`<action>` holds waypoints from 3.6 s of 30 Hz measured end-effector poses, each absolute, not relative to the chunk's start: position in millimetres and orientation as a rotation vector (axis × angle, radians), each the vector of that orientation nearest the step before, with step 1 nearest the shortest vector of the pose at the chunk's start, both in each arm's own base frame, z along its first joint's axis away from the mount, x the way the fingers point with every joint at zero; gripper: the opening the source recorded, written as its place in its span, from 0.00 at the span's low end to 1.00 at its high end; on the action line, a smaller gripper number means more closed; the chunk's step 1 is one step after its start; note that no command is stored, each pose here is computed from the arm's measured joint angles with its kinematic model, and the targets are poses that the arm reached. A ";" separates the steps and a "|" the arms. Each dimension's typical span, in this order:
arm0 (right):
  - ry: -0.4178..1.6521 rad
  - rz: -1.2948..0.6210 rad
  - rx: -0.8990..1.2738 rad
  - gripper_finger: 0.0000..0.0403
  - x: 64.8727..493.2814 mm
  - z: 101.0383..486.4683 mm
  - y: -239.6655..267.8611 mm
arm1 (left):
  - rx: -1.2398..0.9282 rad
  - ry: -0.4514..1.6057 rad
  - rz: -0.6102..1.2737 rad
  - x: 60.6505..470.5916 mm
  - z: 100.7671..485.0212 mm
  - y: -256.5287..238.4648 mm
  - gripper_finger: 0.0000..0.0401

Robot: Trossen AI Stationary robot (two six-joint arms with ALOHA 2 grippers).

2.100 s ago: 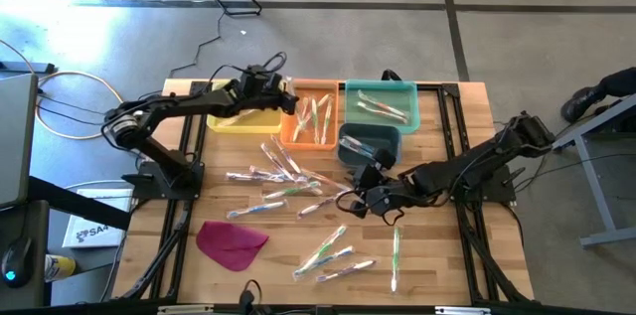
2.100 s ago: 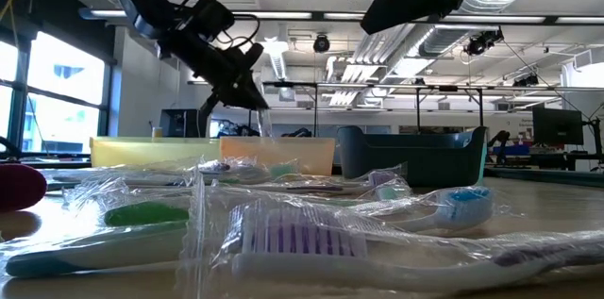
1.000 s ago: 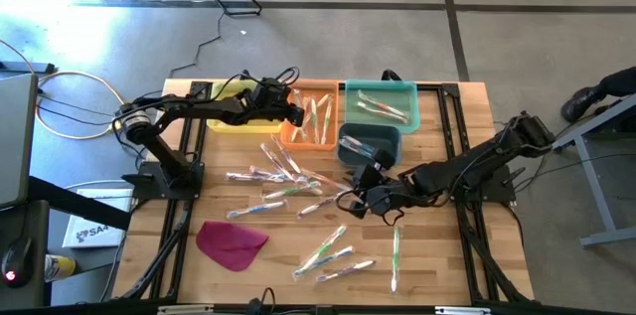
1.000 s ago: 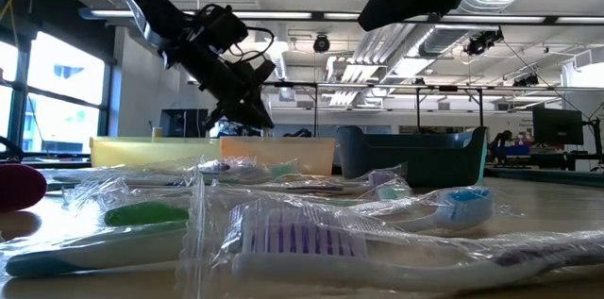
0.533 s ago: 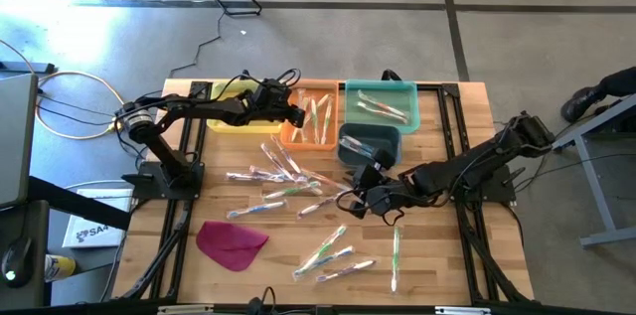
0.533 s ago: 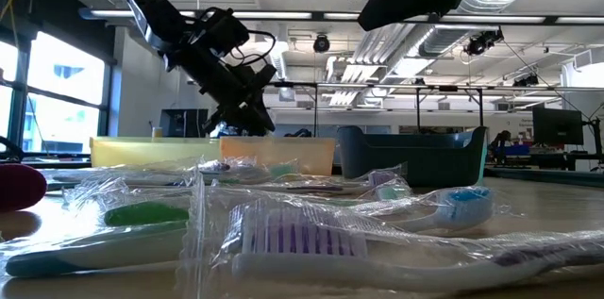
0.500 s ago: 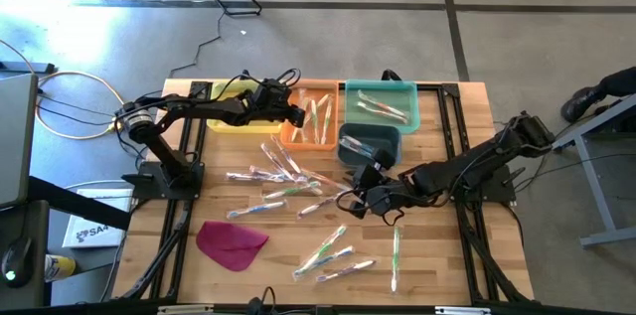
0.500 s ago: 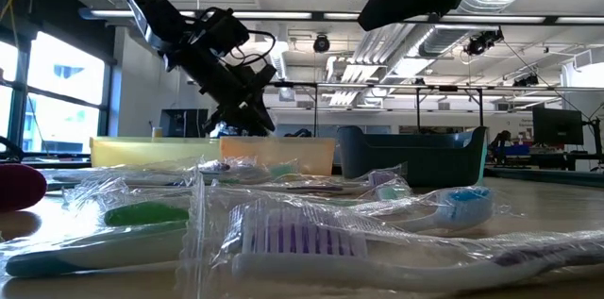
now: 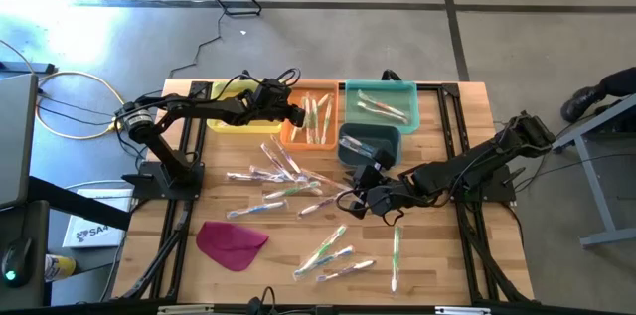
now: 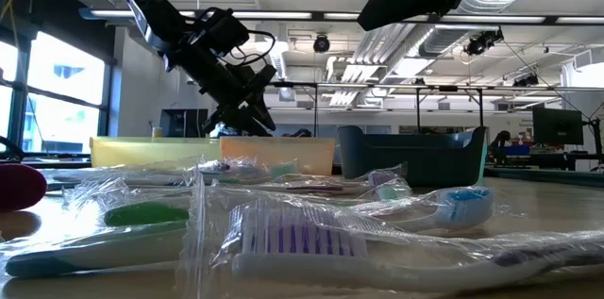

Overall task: Pick & Place Toothbrushes
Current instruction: Put the green toothbrush into the orange bin

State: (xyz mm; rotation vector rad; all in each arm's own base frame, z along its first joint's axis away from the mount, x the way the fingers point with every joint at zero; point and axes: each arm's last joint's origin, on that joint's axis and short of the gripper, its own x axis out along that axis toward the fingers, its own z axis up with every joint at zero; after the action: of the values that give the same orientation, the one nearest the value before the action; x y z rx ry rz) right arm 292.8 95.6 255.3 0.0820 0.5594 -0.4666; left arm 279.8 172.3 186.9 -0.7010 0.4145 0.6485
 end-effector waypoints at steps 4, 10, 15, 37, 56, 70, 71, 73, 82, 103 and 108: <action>0.559 -0.467 0.082 0.16 292.8 255.3 95.6 | -0.701 0.414 0.648 279.8 186.9 172.3 0.28; 0.558 -0.466 0.083 0.16 292.9 255.4 95.6 | -0.656 0.430 0.628 280.0 186.9 172.0 0.26; 0.549 -0.464 0.087 0.16 293.5 256.1 95.9 | -0.652 0.435 0.609 280.2 187.0 171.6 0.16; 0.575 -0.480 0.074 0.04 285.5 257.2 97.5 | -0.320 0.449 0.327 289.3 218.2 128.7 0.00; 0.592 -0.476 0.034 0.01 279.6 260.6 96.8 | -0.126 0.372 0.193 248.7 261.2 55.8 0.00; 0.586 -0.558 -0.016 0.01 257.4 260.2 112.8 | -0.042 0.241 0.099 198.8 258.9 15.7 0.00; 0.585 -0.539 -0.010 0.01 256.1 262.0 114.2 | -0.037 0.229 0.086 196.7 259.9 13.1 0.00; 0.596 -0.491 -0.003 0.01 253.8 265.6 115.9 | -0.033 0.215 0.060 191.6 259.8 7.8 0.00; 0.584 -0.282 -0.024 0.00 262.9 281.8 107.9 | -0.010 0.200 0.041 186.6 260.0 -11.7 0.00; 0.712 -0.303 0.571 0.00 258.7 271.4 110.2 | 0.006 0.216 0.005 185.2 258.5 -22.8 0.00; 0.769 -0.333 0.786 0.00 251.1 268.5 121.1 | 0.009 0.216 0.005 185.3 258.5 -22.7 0.00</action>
State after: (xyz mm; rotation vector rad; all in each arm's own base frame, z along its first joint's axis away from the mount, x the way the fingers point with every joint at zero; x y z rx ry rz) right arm 251.1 121.1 268.5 0.7858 0.7695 -0.3328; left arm 185.3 -22.7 258.5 0.0088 0.2157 0.0051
